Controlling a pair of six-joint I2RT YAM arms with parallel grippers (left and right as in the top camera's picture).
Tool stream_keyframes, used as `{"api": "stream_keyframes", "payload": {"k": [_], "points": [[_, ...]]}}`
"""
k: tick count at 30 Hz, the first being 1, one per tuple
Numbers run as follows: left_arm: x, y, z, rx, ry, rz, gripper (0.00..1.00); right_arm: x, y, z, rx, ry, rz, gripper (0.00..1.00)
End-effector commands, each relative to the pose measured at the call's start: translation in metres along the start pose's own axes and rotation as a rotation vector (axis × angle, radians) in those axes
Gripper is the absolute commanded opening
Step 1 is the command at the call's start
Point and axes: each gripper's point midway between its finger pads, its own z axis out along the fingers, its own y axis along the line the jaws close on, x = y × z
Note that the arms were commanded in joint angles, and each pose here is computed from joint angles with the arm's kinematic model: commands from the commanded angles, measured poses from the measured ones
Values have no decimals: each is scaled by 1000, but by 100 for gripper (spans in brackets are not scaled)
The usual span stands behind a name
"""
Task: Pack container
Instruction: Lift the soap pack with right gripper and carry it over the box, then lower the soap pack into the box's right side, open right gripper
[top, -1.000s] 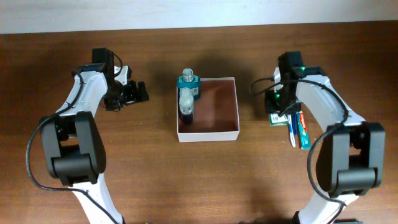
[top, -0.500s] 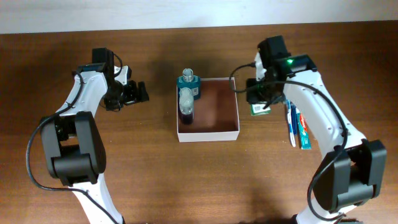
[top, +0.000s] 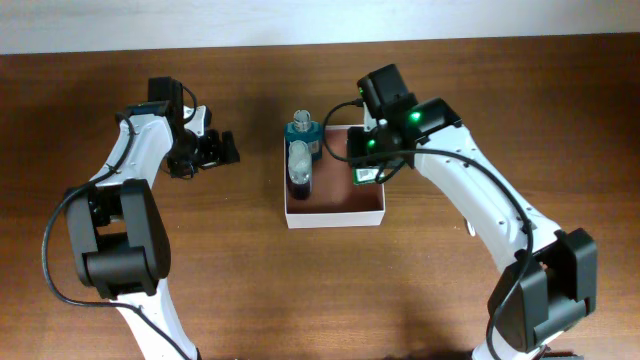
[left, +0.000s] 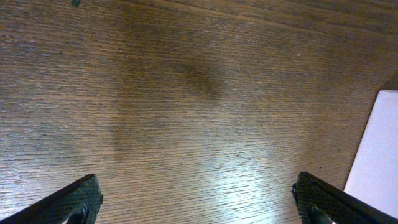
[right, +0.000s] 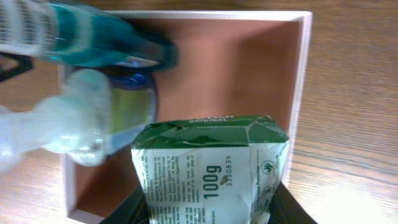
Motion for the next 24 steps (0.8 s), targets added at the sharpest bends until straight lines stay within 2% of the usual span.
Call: {"api": "stream_keyframes", "payload": {"k": [1,10,24], "points": [[0,1,-1,-3,-4,12,99,-7,18,-13,-39,-50,29,33],[0,1,-1,-3,-4,11,99,1,19,15,17,-17,4,33],[0,1,-1,-3,-4,12,99,7,-5,50,135,21,19,33]]}}
